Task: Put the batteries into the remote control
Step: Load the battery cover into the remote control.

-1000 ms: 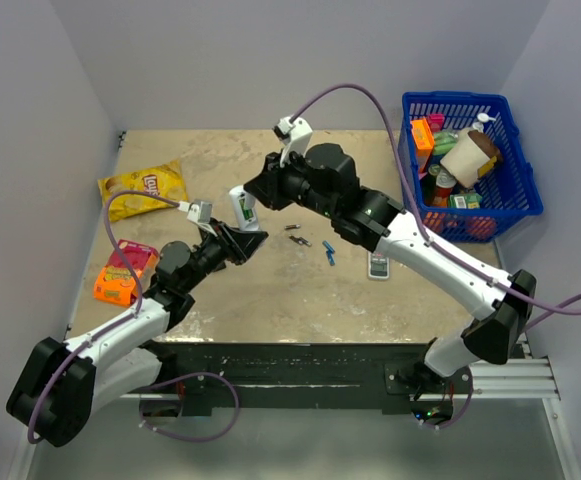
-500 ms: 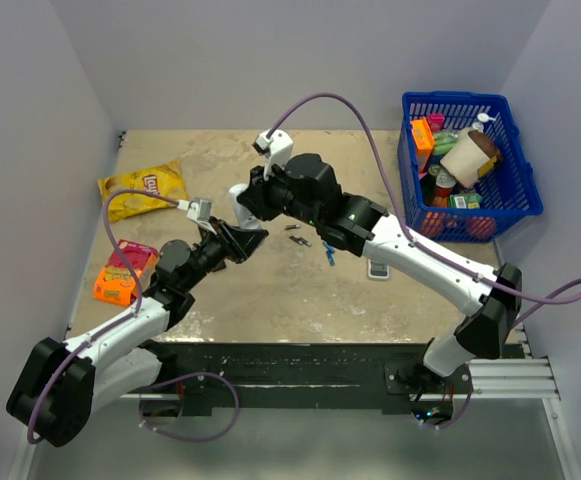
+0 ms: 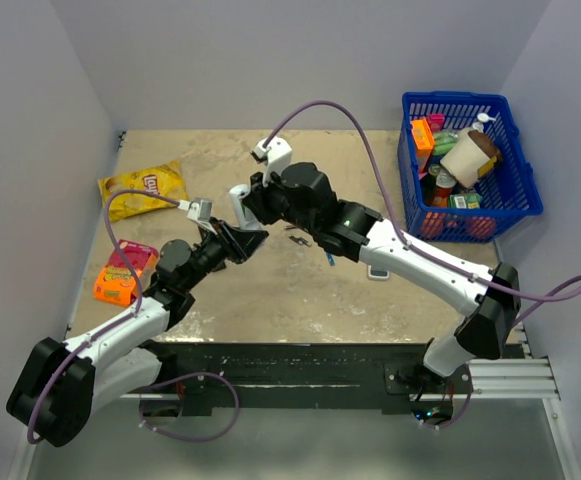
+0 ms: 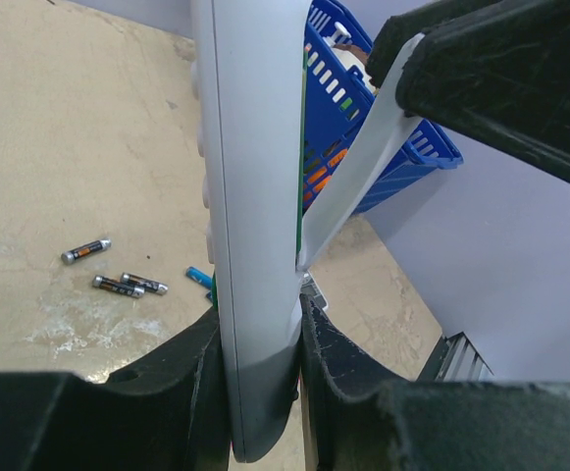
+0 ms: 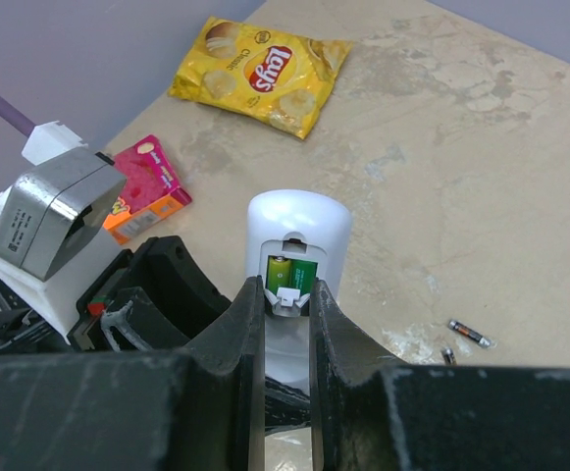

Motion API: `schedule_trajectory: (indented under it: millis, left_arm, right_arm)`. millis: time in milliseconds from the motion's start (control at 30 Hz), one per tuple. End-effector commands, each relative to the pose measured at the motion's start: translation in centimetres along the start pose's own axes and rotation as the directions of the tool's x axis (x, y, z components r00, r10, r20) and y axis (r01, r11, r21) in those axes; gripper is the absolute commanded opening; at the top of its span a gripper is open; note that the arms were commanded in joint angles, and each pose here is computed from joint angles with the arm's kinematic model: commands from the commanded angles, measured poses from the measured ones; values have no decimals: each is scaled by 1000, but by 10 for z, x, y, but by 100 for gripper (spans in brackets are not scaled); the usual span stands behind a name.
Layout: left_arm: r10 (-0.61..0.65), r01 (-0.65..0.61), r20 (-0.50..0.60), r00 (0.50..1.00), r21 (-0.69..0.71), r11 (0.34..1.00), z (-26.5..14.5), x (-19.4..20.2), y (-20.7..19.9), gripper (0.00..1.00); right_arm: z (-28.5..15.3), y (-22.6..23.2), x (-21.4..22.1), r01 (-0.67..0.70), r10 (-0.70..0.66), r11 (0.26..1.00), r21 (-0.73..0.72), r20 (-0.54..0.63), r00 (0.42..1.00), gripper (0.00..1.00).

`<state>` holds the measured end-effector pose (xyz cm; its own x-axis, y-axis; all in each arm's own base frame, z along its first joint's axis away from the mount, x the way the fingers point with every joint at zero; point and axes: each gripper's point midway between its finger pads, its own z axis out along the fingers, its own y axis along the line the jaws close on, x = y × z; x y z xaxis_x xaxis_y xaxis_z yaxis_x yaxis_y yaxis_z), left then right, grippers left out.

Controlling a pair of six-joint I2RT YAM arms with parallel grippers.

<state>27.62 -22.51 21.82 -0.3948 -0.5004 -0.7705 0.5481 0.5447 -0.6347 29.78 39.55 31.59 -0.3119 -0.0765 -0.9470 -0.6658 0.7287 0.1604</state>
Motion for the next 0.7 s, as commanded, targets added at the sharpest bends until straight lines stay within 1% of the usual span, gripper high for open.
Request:
schedule_trajectory:
  millis: [0, 300, 667]
  left_arm:
    - [5, -13, 96, 995, 81, 997, 6, -33, -27, 0]
    - [-1, -8, 94, 996, 99, 995, 5, -33, -30, 0]
    - [-6, -2, 88, 996, 99, 995, 6, -31, -29, 0]
  right_arm:
    - [-7, -3, -19, 12, -14, 1000, 25, 79, 997, 10]
    - [-10, -1, -26, 7, -8, 1000, 12, 128, 992, 10]
    - [-14, 2, -32, -3, 3, 1000, 1, 159, 987, 10]
